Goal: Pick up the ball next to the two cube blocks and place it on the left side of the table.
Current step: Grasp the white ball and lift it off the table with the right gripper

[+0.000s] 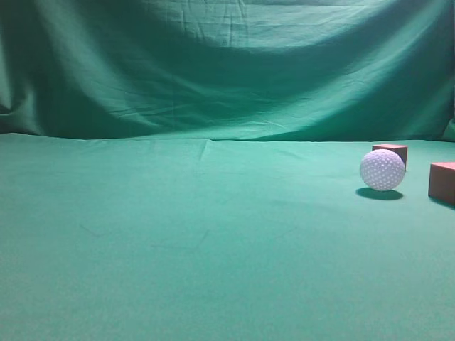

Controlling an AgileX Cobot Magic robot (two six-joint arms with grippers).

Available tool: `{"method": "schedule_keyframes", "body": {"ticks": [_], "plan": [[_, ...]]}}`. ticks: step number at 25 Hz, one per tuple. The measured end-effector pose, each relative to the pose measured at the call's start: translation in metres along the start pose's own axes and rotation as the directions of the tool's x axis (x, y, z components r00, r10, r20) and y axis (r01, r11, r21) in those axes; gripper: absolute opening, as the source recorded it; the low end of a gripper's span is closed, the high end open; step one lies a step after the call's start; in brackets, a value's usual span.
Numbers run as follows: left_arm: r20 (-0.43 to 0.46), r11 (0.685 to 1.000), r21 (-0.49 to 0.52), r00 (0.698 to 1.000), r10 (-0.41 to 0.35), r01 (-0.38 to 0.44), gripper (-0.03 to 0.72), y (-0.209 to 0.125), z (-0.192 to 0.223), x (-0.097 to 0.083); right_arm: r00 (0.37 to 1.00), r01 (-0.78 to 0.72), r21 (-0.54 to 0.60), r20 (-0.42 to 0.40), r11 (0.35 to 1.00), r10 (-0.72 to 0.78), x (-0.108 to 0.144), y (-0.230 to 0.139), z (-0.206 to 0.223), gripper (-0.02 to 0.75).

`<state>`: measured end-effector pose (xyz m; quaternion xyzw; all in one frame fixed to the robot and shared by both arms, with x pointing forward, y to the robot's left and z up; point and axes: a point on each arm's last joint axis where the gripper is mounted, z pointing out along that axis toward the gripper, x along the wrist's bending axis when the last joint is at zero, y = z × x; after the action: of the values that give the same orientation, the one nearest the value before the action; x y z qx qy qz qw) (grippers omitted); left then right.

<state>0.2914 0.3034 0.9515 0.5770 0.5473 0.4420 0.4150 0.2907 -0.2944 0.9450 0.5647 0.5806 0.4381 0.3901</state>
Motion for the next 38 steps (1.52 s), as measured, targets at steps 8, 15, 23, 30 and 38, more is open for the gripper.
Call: {"method": "schedule_keyframes", "body": {"ticks": [8,15,23,30,38], "plan": [[0.000,1.000,0.000,1.000,0.000,0.000,0.000,0.000,0.000,0.000,1.000,0.000,0.000,0.000,1.000,0.000,0.000,0.000,0.000,0.000],[0.000,1.000,0.000,1.000,0.000,0.000,0.000,0.000,0.000,0.000,1.000,0.000,0.000,0.000,1.000,0.000,0.000,0.000,0.000,0.000],[0.000,1.000,0.000,1.000,0.000,0.000,0.000,0.000,0.000,0.000,1.000,0.000,0.000,0.000,1.000,0.000,0.000,0.000,0.000,0.000],[0.000,1.000,0.000,1.000,0.000,0.000,0.000,0.000,0.000,0.000,0.991,-0.134,-0.154,-0.045,0.979,0.129,0.002,0.014,-0.001,0.000],[0.000,1.000,0.000,1.000,0.000,0.000,0.000,0.000,0.000,0.000,0.972,-0.233,-0.481,-0.109,0.845,0.206,0.000,0.057,-0.018,0.000]]}}
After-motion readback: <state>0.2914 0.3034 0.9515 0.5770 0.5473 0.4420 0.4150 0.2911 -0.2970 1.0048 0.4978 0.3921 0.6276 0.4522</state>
